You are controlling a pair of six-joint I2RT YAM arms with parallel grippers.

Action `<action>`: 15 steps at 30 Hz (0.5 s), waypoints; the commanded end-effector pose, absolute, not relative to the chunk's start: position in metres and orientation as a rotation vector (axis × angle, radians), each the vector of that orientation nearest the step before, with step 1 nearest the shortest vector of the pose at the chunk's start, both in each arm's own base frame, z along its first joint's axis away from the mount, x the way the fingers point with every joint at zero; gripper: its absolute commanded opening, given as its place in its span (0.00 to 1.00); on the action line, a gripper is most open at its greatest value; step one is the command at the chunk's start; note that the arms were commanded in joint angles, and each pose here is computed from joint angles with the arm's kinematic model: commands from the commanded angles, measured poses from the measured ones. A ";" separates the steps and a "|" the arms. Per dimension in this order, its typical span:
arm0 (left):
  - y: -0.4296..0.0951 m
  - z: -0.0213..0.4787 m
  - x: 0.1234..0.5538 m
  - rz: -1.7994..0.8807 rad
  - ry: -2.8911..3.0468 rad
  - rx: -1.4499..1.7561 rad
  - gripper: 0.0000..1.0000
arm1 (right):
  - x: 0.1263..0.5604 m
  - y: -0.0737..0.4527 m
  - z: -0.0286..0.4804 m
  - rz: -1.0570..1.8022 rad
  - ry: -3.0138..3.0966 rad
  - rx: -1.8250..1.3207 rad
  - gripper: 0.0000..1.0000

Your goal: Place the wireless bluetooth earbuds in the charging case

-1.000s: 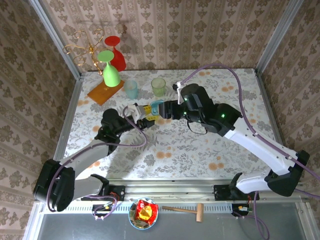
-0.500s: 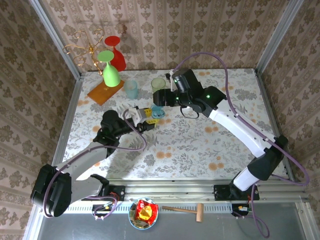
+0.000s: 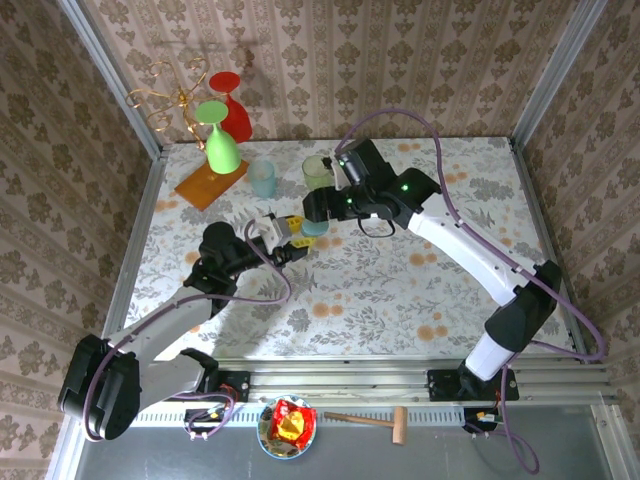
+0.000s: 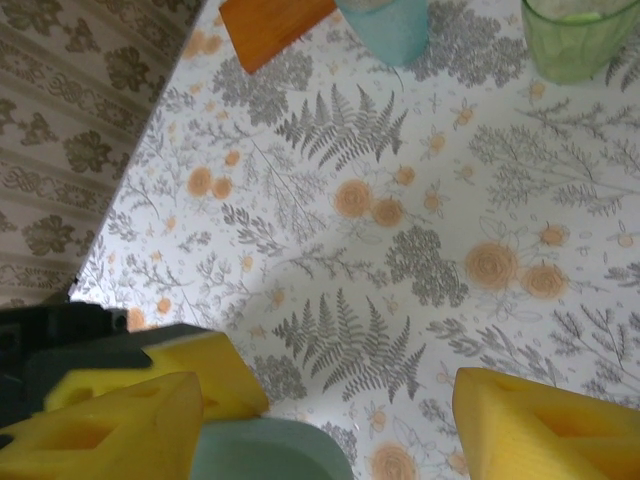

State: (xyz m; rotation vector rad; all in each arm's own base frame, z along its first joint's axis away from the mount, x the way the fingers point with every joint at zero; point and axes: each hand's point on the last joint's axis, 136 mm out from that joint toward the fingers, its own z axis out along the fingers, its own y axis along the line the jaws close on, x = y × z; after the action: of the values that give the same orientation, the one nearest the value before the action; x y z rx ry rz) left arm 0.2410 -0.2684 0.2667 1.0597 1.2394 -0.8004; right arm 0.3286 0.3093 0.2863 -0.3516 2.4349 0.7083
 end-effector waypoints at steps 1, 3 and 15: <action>-0.270 0.277 0.243 -0.802 1.203 1.039 0.25 | 0.315 0.297 0.301 0.731 2.407 -0.342 0.68; -0.271 0.280 0.243 -0.820 1.188 1.027 0.25 | 0.312 0.295 0.309 0.812 2.375 -0.296 0.68; -0.274 0.321 0.238 -0.892 1.062 0.951 0.25 | 0.296 0.307 0.343 1.659 2.137 0.040 0.71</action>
State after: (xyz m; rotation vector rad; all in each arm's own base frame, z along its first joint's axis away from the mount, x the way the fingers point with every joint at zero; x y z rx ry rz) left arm 0.2447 -0.2717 0.2896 0.9814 1.1676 -0.8569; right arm 0.3078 0.2899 0.3022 0.0400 2.2719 1.3687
